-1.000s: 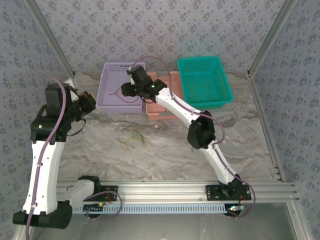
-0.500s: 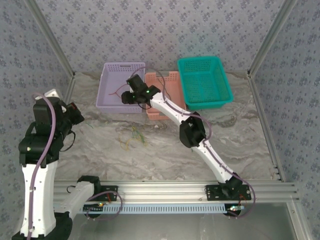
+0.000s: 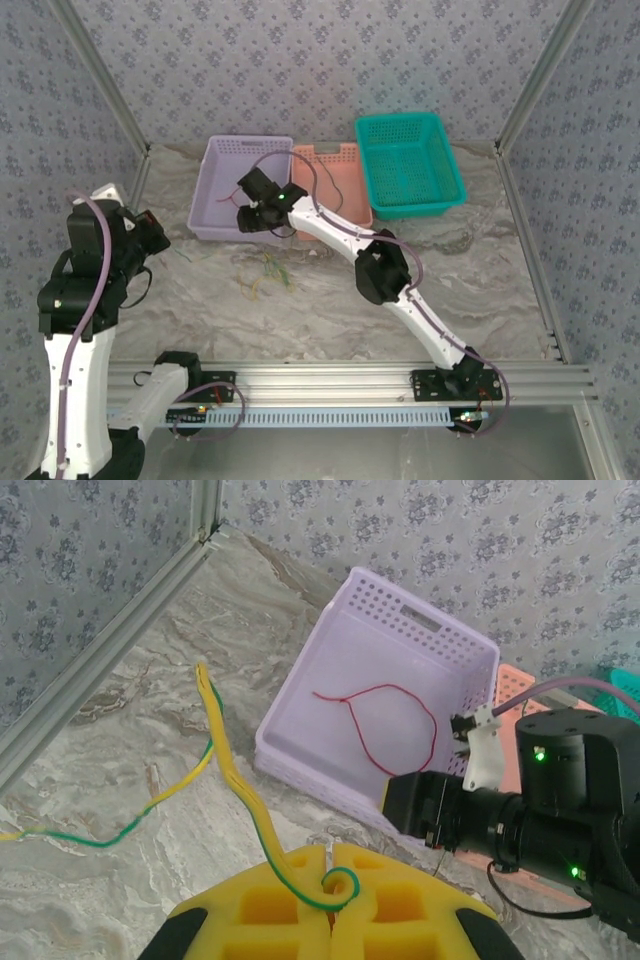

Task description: Untangle the cables

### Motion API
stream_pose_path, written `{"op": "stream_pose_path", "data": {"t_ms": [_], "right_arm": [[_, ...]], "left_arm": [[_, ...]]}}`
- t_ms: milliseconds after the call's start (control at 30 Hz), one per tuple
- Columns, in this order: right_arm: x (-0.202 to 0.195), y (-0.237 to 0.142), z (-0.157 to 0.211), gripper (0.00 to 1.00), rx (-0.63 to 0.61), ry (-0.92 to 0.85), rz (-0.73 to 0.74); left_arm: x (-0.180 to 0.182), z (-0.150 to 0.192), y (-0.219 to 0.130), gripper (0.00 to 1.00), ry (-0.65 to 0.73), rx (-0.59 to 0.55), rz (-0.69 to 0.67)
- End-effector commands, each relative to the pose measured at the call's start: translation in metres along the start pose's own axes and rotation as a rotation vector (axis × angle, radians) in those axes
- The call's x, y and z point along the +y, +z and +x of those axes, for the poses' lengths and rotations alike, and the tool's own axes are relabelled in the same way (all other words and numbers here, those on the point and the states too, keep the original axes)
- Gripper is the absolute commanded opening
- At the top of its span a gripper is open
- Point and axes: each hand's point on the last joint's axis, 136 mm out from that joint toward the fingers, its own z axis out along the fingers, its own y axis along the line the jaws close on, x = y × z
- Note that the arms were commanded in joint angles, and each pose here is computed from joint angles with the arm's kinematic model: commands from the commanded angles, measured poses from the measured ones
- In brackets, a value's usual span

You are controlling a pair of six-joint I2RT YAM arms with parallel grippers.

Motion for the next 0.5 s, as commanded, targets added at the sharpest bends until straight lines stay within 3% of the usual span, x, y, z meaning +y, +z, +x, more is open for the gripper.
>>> {"op": "stream_pose_path", "data": {"t_ms": [0, 267, 400, 467], "right_arm": [[0.011, -0.018, 0.04, 0.38, 0.095, -0.043, 0.057], [0.023, -0.037, 0.082, 0.36, 0.126, -0.089, 0.123], [0.02, -0.054, 0.066, 0.38, 0.049, -0.104, 0.175], [0.018, -0.058, 0.048, 0.45, -0.005, -0.123, 0.18]], "left_arm": [[-0.002, -0.002, -0.013, 0.0, -0.009, -0.012, 0.026], [-0.005, -0.001, -0.018, 0.0, -0.015, -0.005, 0.05], [-0.005, 0.0, -0.022, 0.0, -0.011, -0.008, 0.059], [-0.004, -0.001, -0.022, 0.0, -0.005, -0.01, 0.054]]}}
